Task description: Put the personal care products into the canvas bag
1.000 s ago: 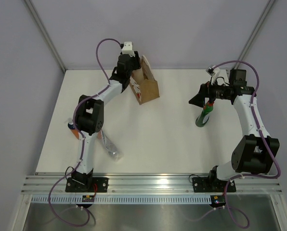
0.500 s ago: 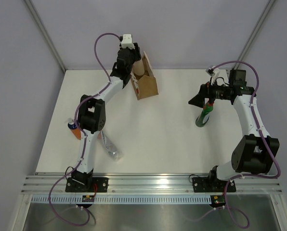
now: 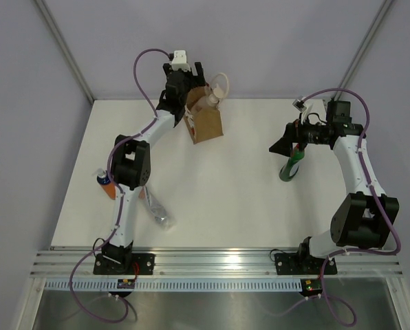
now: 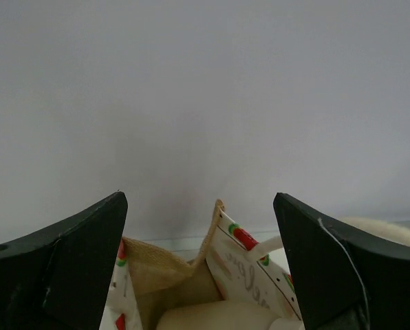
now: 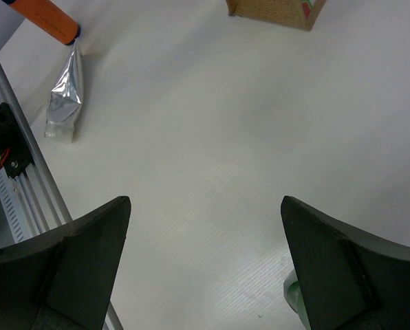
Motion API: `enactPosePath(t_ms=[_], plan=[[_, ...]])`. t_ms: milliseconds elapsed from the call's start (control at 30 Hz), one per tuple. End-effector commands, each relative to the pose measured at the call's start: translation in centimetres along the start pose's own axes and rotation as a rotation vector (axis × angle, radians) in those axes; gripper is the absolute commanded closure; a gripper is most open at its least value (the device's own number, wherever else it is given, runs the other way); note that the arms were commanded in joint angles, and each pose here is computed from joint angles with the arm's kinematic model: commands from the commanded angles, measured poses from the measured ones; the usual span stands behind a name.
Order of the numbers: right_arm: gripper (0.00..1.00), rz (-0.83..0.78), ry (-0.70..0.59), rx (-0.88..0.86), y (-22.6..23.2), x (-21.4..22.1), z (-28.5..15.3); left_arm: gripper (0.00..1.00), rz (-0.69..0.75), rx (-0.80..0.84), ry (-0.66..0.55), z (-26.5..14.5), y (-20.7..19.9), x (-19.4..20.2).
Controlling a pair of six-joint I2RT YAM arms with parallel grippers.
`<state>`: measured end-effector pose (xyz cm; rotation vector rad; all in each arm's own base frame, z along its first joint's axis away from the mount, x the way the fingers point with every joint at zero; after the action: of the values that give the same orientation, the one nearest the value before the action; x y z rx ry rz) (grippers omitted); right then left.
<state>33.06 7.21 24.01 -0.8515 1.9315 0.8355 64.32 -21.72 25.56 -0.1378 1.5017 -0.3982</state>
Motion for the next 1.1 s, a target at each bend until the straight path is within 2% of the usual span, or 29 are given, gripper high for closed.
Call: enactPosePath(t_ms=[0, 200, 533, 633, 767, 900, 933, 967, 1067], plan=[[0.00, -0.062, -0.026, -0.045, 1.2, -1.3, -0.7, 0.02, -0.009, 0.054, -0.206, -1.1, -2.2, -9.3], [0.00, -0.097, 0.009, -0.086, 2.0, -1.3, -1.3, 0.02, 0.033, 0.118, -0.258, -3.8, -3.5, -14.1], [0.01, -0.068, 0.003, -0.033, 1.4, -2.1, -1.4, 0.02, 0.070, 0.139, -0.234, -8.5, -3.0, -15.2], [0.01, 0.003, 0.011, 0.059, 0.2, -2.3, -1.4, 0.02, 0.090, 0.161, -0.217, -10.4, -3.1, -15.7], [0.01, 0.142, 0.044, 0.363, -2.9, -2.2, -2.7, 0.01, 0.129, 0.179, -0.164, -13.4, -3.2, -16.3], [0.01, 0.128, 0.056, 0.568, -3.6, -2.2, -5.1, 0.01, 0.125, 0.123, -0.094, -17.6, -2.0, -16.7], [0.00, 0.128, 0.054, 0.595, -3.6, -2.1, -5.4, 0.01, 0.109, 0.119, -0.124, -19.6, -2.0, -18.4], [0.00, 0.144, 0.062, 0.643, -3.8, -1.5, -5.8, 0.01, 0.104, 0.102, -0.084, -20.6, -1.2, -16.8], [0.00, 0.120, 0.019, 0.734, -3.1, -1.6, -7.2, 0.01, 0.085, 0.072, -0.068, -24.9, 0.3, -15.9]])
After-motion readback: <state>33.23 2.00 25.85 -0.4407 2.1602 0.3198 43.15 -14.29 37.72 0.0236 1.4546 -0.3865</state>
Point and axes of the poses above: each gripper's point midway between its finger pads, its own z axis out along the fingers, its own y axis along the line the jaws close on, x = y × z, the point moved 3 cm from there along -z, back along the fingers, and after that the axes turned 9 degrees about -z, right-handed, at the moved point
